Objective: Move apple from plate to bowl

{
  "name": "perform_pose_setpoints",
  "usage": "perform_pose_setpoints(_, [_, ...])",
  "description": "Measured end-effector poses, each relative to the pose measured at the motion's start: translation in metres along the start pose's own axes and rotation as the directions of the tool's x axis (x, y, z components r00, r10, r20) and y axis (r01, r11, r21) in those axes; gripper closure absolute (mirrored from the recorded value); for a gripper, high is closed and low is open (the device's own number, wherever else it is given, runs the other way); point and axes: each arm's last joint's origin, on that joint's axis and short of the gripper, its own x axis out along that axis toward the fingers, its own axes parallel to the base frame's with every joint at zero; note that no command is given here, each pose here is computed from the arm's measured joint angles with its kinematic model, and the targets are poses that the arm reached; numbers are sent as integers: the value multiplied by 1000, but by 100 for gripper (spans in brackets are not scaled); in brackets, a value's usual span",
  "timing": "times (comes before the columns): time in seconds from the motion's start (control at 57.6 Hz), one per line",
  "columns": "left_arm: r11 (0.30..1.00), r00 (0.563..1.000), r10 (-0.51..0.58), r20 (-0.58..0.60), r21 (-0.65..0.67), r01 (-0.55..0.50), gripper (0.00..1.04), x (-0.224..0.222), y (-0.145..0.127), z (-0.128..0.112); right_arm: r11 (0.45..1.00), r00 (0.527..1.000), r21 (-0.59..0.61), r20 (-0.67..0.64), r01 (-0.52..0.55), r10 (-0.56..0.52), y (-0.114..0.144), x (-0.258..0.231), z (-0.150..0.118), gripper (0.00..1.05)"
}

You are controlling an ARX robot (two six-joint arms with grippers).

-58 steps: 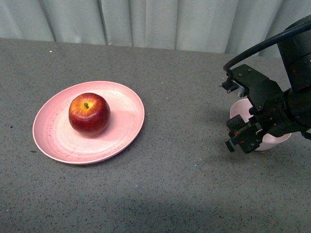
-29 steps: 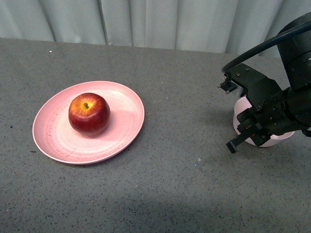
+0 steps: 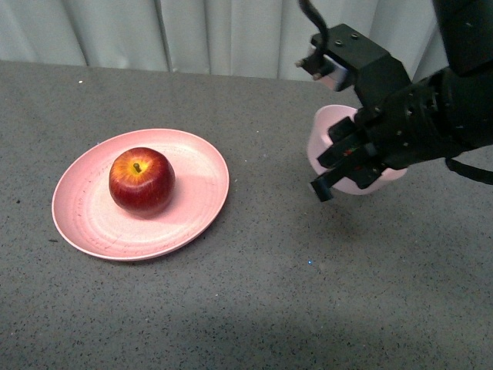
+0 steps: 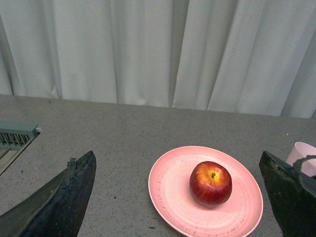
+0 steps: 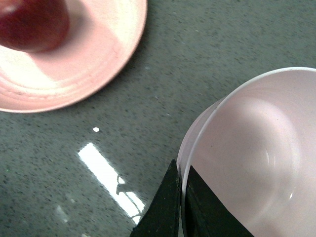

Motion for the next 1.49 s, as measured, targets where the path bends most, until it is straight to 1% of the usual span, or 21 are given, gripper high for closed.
perform_pose_setpoints(0.191, [1000, 1000, 0, 0, 0, 0, 7, 0, 0, 0, 999, 1000, 28, -11, -23, 24, 4, 22, -2, 104])
perform_pose_setpoints(0.399, [1000, 1000, 0, 0, 0, 0, 7, 0, 0, 0, 997, 998, 44, -12, -67, 67, 10, 35, -2, 104])
perform_pose_setpoints(0.642, [1000, 1000, 0, 0, 0, 0, 7, 0, 0, 0, 993, 994, 57, 12, -105, 105, 12, 42, 8, 104])
perform_pose_setpoints(0.833, [1000, 1000, 0, 0, 0, 0, 7, 0, 0, 0, 991, 993, 58, 17, -120, 119, 12, 42, 8, 104])
perform_pose_setpoints(0.851, [1000, 1000, 0, 0, 0, 0, 7, 0, 0, 0, 992, 991, 42, 66, -121, 118, 11, 43, 11, 82])
perform_pose_setpoints(1.094, [1000, 1000, 0, 0, 0, 0, 7, 0, 0, 0, 997, 989, 40, 135, -67, 61, 10, 35, 0, 46])
perform_pose_setpoints(1.18, [1000, 1000, 0, 0, 0, 0, 7, 0, 0, 0, 998, 980, 65, 199, -1, -12, 5, 23, -2, 32])
perform_pose_setpoints(1.25, [1000, 1000, 0, 0, 0, 0, 7, 0, 0, 0, 994, 967, 93, 246, 52, -74, 0, 11, -2, 23])
perform_pose_setpoints(1.319, [1000, 1000, 0, 0, 0, 0, 7, 0, 0, 0, 977, 934, 146, 301, 155, -193, -8, -8, -5, 11])
perform_pose_setpoints(1.354, [1000, 1000, 0, 0, 0, 0, 7, 0, 0, 0, 964, 913, 173, 322, 203, -250, -12, -16, -7, 8])
perform_pose_setpoints(1.441, [1000, 1000, 0, 0, 0, 0, 7, 0, 0, 0, 921, 857, 247, 354, 301, -375, -19, -35, -17, 10])
perform_pose_setpoints(1.475, [1000, 1000, 0, 0, 0, 0, 7, 0, 0, 0, 890, 822, 290, 360, 351, -441, -23, -46, -24, 10])
perform_pose_setpoints(1.493, [1000, 1000, 0, 0, 0, 0, 7, 0, 0, 0, 882, 812, 303, 362, 362, -457, -24, -49, -26, 10])
